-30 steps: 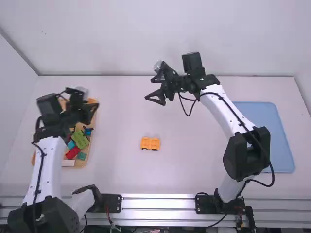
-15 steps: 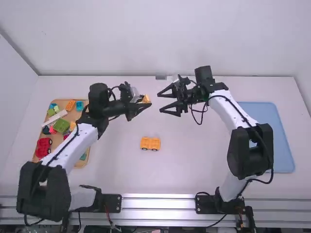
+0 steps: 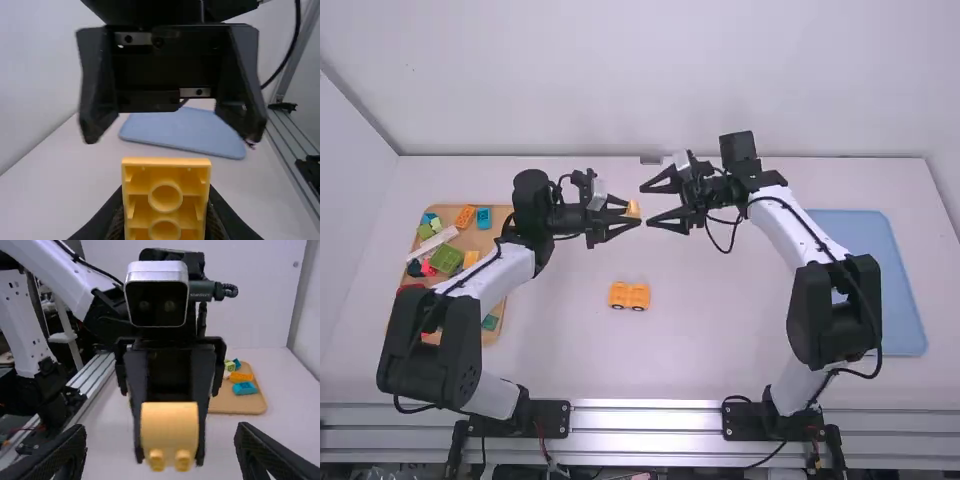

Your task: Assemble lego blocks to make yellow taxi

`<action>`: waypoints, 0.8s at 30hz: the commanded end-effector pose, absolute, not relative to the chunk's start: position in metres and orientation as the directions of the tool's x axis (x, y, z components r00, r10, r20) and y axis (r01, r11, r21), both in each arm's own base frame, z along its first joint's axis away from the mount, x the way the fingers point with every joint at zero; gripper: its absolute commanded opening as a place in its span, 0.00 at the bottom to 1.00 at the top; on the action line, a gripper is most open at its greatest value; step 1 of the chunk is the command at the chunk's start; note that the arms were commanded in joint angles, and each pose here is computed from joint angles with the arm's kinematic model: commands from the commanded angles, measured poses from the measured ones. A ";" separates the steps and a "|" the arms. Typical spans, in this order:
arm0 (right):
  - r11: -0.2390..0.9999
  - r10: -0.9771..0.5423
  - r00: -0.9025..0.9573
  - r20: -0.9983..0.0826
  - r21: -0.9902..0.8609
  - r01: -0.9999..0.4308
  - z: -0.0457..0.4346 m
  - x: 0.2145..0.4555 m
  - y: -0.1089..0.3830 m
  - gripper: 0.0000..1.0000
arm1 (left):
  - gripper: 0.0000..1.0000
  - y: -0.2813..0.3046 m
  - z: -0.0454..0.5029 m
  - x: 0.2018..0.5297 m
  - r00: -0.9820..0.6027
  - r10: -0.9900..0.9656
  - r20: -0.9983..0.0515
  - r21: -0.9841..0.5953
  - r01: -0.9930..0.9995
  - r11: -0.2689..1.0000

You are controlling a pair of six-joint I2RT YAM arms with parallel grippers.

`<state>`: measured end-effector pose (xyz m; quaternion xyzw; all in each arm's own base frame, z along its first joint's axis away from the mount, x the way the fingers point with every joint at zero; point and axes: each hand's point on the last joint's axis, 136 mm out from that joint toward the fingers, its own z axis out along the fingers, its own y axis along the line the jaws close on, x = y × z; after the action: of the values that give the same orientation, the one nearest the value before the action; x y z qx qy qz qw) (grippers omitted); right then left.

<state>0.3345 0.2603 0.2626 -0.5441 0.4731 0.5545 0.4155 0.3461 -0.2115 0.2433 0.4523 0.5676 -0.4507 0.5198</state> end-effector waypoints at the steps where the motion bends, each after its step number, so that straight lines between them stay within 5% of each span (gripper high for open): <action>1: -0.212 -0.084 -0.131 -0.988 0.146 -0.966 0.262 0.332 0.270 0.78 | 0.13 -0.215 0.244 0.337 -0.068 0.038 -0.997 -0.062 0.989 0.137; 13: -0.144 -0.154 -0.156 -0.976 0.179 -0.973 0.255 0.342 0.288 0.61 | 0.08 -0.213 0.245 0.338 -0.013 0.043 -0.999 -0.007 0.990 0.140; 24: -0.143 -0.155 -0.150 -0.977 0.172 -0.975 0.254 0.342 0.288 0.33 | 0.11 -0.216 0.248 0.337 0.011 0.039 -0.999 0.016 0.991 0.132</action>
<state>0.3382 0.2896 0.2581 -0.5327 0.5216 0.5486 0.3783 0.3490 -0.2113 0.2456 0.4559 0.5628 -0.4396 0.5312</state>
